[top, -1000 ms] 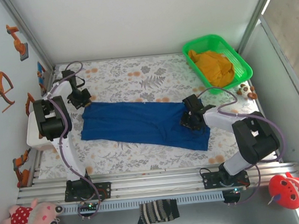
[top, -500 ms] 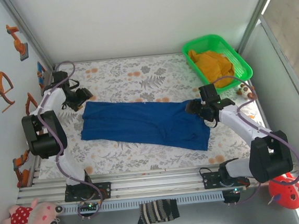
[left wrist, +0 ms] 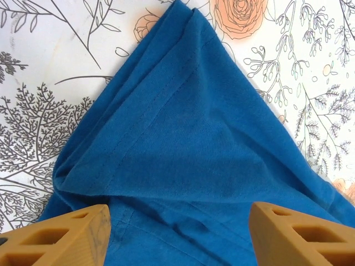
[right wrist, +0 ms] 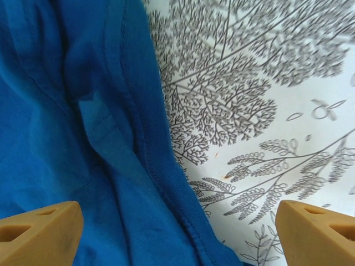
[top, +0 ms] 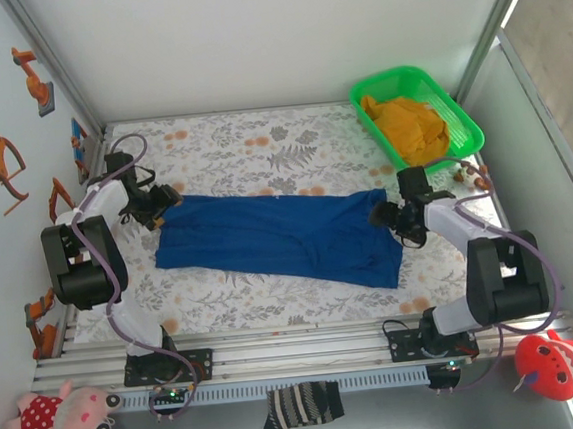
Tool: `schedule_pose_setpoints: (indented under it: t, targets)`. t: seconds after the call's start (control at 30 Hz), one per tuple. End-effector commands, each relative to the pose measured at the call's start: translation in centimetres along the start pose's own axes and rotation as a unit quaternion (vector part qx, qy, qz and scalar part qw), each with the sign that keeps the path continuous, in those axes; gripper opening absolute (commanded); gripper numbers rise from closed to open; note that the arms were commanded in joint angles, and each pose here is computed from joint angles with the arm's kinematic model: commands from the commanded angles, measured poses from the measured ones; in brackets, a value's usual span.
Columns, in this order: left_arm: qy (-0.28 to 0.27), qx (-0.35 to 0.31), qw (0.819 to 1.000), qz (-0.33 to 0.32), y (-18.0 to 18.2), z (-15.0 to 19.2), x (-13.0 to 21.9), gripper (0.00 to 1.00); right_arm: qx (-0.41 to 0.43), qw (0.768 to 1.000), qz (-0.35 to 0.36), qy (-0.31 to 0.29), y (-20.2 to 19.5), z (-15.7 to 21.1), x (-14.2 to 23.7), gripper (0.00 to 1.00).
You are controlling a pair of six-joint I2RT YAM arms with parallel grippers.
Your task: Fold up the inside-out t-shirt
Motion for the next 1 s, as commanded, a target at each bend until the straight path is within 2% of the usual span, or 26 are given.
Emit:
schedule_pose_setpoints:
  t: [0.0,0.23,0.37,0.4,0.43,0.6,0.77,0.97]
  targets:
    - [0.014,0.006,1.000,0.005,0.2,0.2,-0.3,0.66,-0.001,0.999,-0.034,0.022,0.0,0.6,-1.0,0.89]
    - [0.017,0.007,1.000,-0.003,0.5,0.2,-0.6,0.66,-0.002,0.995,-0.084,0.054,1.1,2.6,-2.0,0.86]
    - [0.023,0.007,1.000,-0.008,0.8,0.2,-0.8,0.66,0.008,0.994,-0.090,0.060,2.3,3.8,-2.6,0.74]
    - [0.026,0.006,1.000,-0.010,0.9,0.2,-0.9,0.66,0.011,0.994,-0.088,0.059,2.6,4.0,-2.7,0.69]
    - [0.029,0.006,0.999,-0.012,0.9,0.2,-1.0,0.66,0.011,0.995,-0.085,0.058,2.8,4.1,-2.8,0.60]
    - [0.044,-0.003,0.998,-0.034,1.2,0.4,-1.3,0.66,0.013,0.997,-0.058,0.043,2.8,3.5,-2.5,0.00]
    - [0.068,-0.020,0.996,-0.060,1.4,0.5,-2.2,0.66,0.012,0.999,-0.033,0.031,2.2,1.9,-1.4,0.00]
    - [0.113,-0.036,0.992,-0.050,0.2,2.5,-4.2,0.59,0.014,1.000,-0.017,0.011,1.5,-0.8,1.5,0.00]
Point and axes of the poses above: each hand's point on the last joint's axis, 136 mm out from that joint toward the fingers, its own x axis back along the fingers, its own y axis along the line the jaws close on, z = x × y, the point moved 10 cm from there along x, back along the fingers, and after that the axes turned 8 degrees about -x, right-handed, at the moved point
